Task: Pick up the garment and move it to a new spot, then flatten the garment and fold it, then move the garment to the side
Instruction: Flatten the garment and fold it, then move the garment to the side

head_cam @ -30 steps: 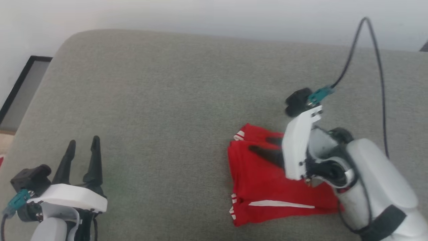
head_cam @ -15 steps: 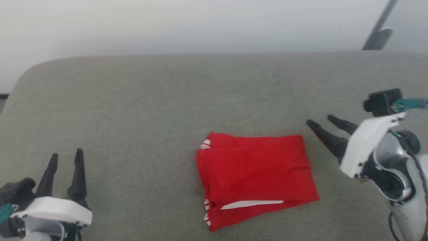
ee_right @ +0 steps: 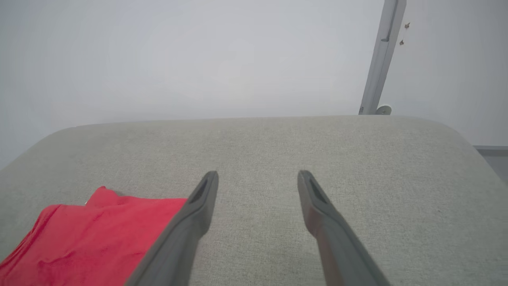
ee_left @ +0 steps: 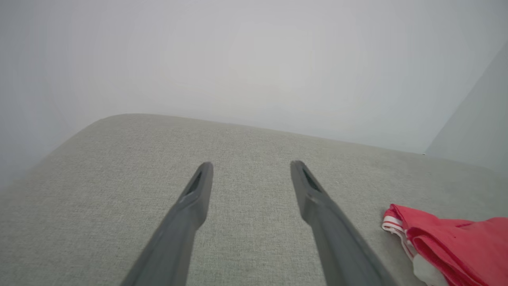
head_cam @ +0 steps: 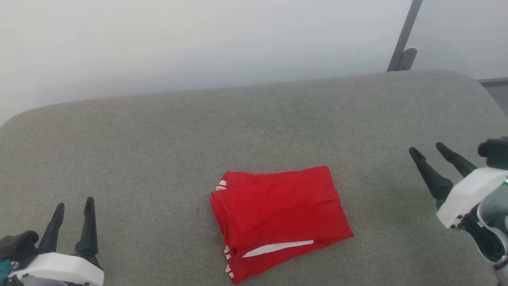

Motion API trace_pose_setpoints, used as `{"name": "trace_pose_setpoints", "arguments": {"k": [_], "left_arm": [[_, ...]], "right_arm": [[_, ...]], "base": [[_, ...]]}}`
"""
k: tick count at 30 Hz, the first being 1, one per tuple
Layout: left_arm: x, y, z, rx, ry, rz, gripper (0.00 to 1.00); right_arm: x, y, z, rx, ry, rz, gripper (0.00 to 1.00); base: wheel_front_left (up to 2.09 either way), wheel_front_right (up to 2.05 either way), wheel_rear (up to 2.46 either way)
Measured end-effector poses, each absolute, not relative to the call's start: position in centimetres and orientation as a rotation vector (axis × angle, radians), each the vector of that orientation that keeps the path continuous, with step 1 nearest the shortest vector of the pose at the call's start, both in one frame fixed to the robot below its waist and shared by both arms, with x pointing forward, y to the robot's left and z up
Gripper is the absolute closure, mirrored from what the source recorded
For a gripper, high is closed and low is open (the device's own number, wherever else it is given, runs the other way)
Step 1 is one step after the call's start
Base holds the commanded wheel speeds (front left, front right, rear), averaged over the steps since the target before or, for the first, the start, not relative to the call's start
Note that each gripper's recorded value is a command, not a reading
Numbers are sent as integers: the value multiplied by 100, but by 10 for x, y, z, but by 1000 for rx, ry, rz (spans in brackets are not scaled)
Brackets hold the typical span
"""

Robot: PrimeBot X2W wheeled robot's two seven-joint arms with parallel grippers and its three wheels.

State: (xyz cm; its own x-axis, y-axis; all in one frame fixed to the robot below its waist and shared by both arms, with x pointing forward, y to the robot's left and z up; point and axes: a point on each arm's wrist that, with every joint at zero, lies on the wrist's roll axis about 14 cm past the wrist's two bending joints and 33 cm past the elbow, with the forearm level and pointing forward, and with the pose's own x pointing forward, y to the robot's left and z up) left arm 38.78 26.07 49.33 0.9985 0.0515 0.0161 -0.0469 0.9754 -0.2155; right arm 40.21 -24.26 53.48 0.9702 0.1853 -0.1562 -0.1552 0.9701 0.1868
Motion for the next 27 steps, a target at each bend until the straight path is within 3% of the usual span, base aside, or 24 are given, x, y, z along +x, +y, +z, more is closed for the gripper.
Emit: {"name": "trace_pose_setpoints", "arguments": {"k": [27], "left_arm": [[374, 273, 497, -210, -33, 84, 0]], "right_arm": [[379, -274, 516, 232, 91, 68, 0]], "base": [[0, 0, 0]]}}
